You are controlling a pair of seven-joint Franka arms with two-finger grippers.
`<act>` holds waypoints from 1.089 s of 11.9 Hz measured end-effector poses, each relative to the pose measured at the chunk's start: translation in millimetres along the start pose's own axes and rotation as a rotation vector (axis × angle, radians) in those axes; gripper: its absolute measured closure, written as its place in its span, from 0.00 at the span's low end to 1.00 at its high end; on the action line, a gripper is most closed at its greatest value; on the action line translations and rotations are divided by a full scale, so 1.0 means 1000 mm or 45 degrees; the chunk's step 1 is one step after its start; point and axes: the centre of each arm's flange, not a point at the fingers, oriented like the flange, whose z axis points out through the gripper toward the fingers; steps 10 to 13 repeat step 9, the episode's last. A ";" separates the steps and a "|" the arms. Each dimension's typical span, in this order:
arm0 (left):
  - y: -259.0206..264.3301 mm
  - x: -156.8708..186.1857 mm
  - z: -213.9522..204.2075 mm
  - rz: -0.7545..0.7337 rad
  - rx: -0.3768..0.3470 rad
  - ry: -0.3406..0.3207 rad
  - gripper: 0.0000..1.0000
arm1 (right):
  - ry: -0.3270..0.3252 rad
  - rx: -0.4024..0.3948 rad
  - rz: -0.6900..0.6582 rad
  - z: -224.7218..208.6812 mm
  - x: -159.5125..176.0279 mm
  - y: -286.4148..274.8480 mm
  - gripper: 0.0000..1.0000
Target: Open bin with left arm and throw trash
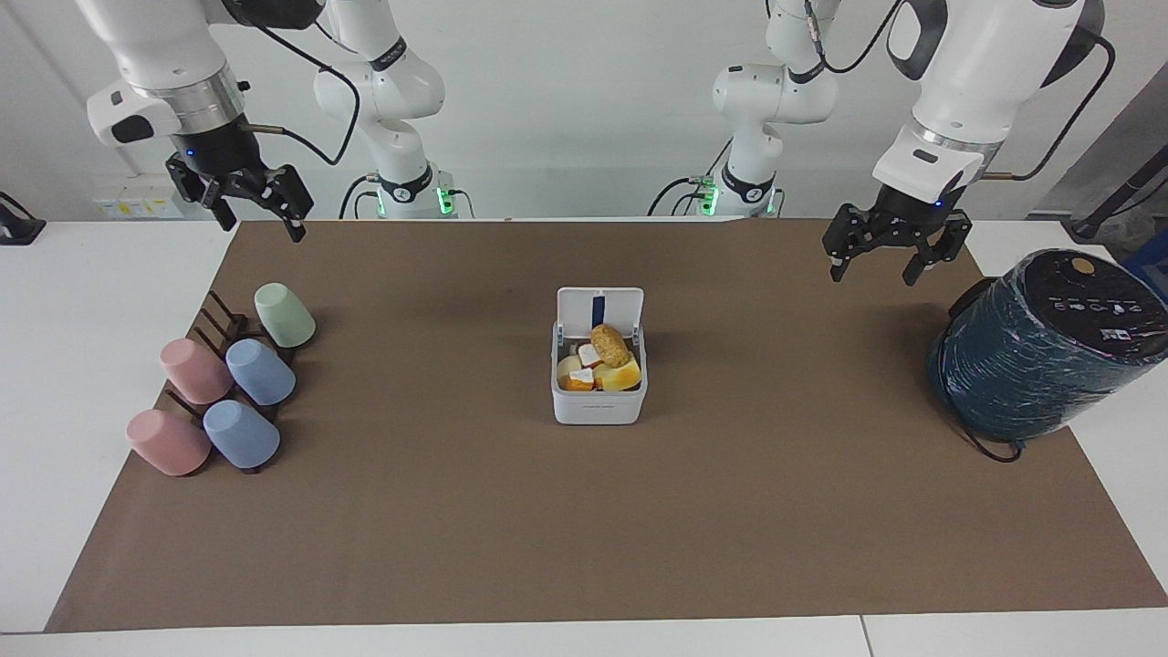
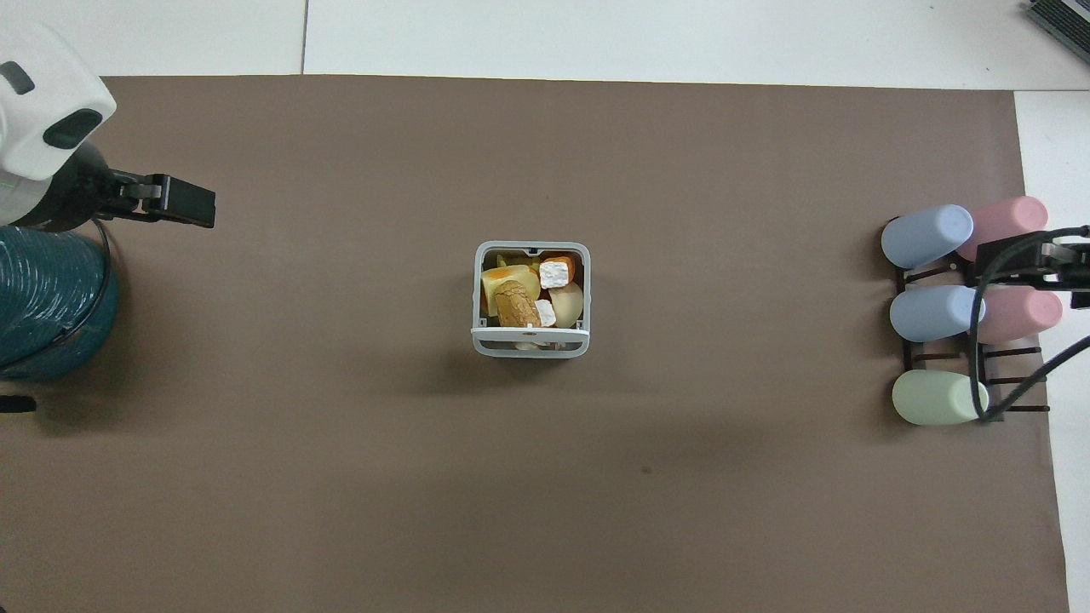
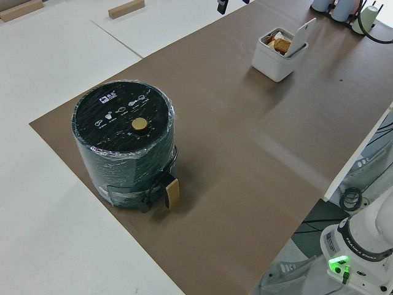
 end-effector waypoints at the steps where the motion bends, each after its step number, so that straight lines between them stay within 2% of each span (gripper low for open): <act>1: -0.005 0.000 0.000 -0.010 0.002 0.000 0.00 | -0.005 -0.001 0.002 -0.001 0.001 0.001 0.00; 4: -0.022 0.000 0.000 -0.043 0.008 0.001 0.00 | -0.061 -0.013 -0.007 0.003 0.000 -0.003 0.00; 7: -0.040 0.000 -0.001 -0.076 0.017 0.001 0.00 | -0.075 -0.018 -0.053 0.009 -0.001 -0.023 0.00; 13: -0.044 -0.001 -0.001 -0.080 0.018 0.001 0.00 | -0.080 -0.020 -0.055 0.011 0.000 -0.024 0.00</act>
